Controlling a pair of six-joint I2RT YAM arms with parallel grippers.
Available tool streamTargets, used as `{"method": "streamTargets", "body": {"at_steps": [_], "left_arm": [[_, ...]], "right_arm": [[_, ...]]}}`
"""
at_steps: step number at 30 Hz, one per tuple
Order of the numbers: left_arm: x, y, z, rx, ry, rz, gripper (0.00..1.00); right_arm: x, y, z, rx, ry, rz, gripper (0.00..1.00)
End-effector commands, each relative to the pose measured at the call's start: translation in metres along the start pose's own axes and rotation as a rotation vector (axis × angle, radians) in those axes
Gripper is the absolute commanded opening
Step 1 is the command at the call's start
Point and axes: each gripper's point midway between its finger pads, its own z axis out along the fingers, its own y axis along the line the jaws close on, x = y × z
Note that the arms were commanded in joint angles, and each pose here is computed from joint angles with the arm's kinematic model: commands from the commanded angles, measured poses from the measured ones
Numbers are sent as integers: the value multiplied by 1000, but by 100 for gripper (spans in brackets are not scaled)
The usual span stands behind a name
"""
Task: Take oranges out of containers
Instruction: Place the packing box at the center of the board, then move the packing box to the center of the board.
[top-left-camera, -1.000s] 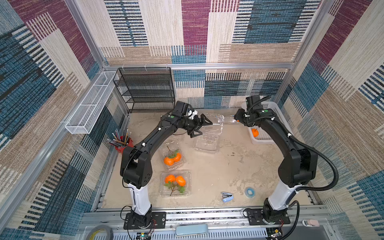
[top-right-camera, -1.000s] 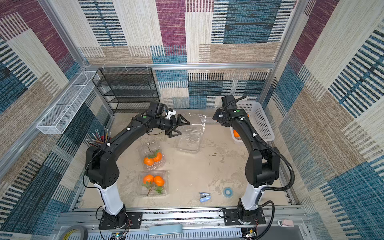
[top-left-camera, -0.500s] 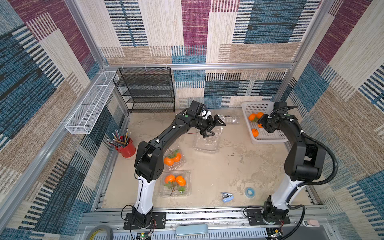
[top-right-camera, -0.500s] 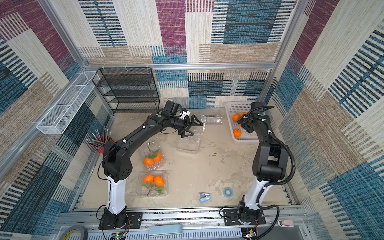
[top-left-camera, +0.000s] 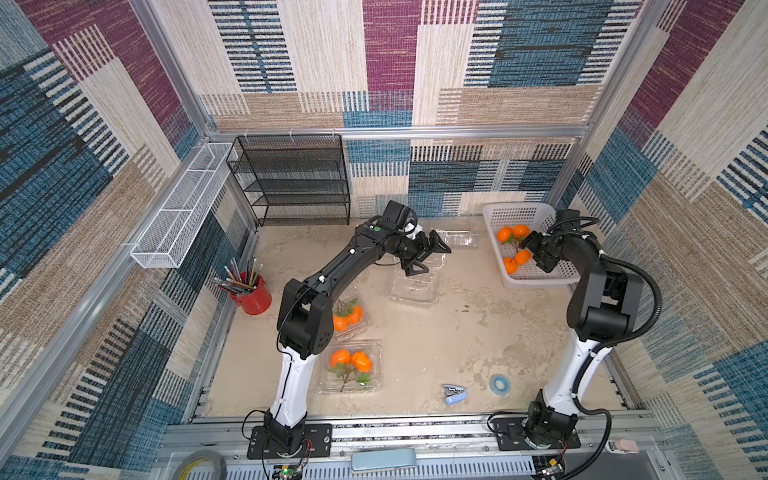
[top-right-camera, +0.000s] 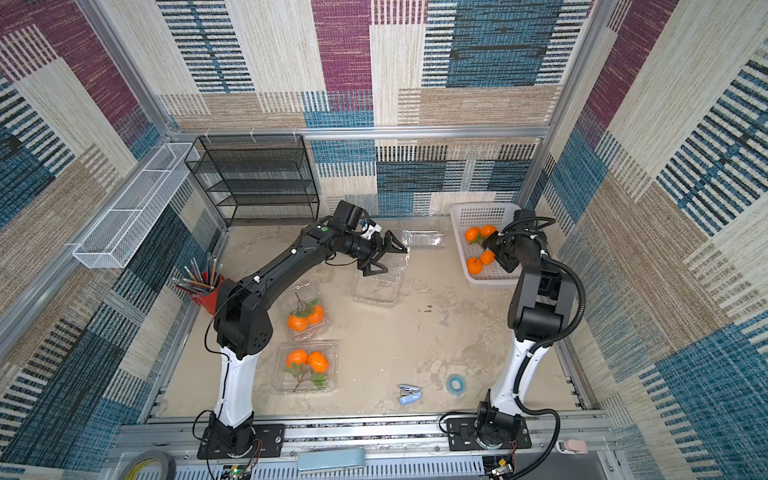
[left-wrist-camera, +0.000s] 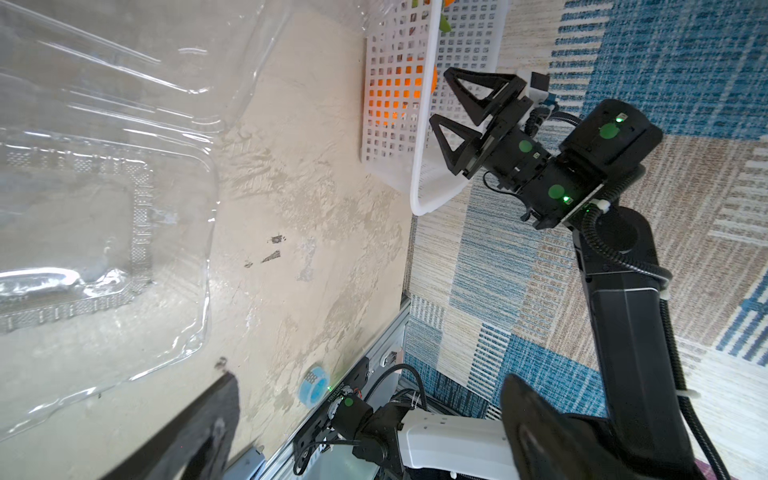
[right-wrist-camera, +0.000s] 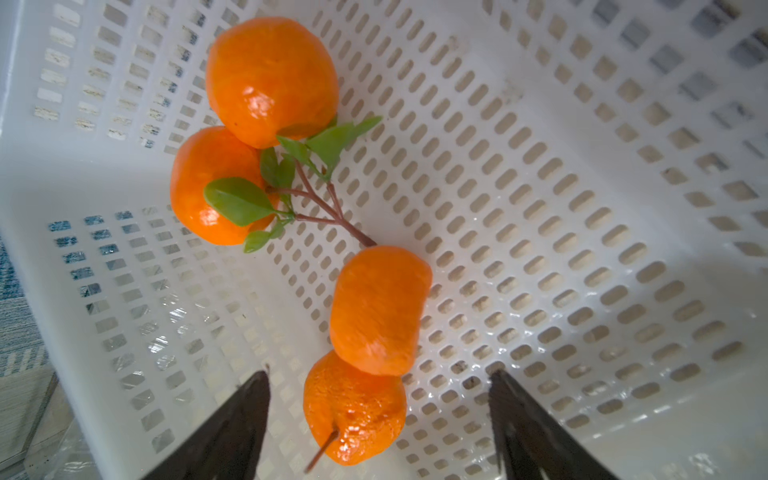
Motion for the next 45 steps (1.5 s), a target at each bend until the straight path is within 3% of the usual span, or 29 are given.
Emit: {"method": "streamTargets", "body": {"at_steps": [1,5,10,13,20,26,45], "left_arm": [[-2,4,-15,-44,-29,8,99],[-12,10,-32,-52,-68,-16,99],[-21,25,-49,-80,-94,-46,99],[-21,39,-59,-103,-90,-66,99],[-12,81,-85,-152,-74,-112,99],[9,102,-91,-162,-33,-146,99],[27,110,-97,-107,-14,-162,99]], "right_arm": [[-7,8,-14,-11,-21,11,93],[-12,49,-57,-128,-72,21,99],[16,111,-92,-201,-96,-131,99],[61,130,-94,-229,-48,-208,100],[188,126,-75,-247,96,-258,88],[260,119,-56,-189,205,-321,84],[317,146,-27,-125,292,-441,69]]}}
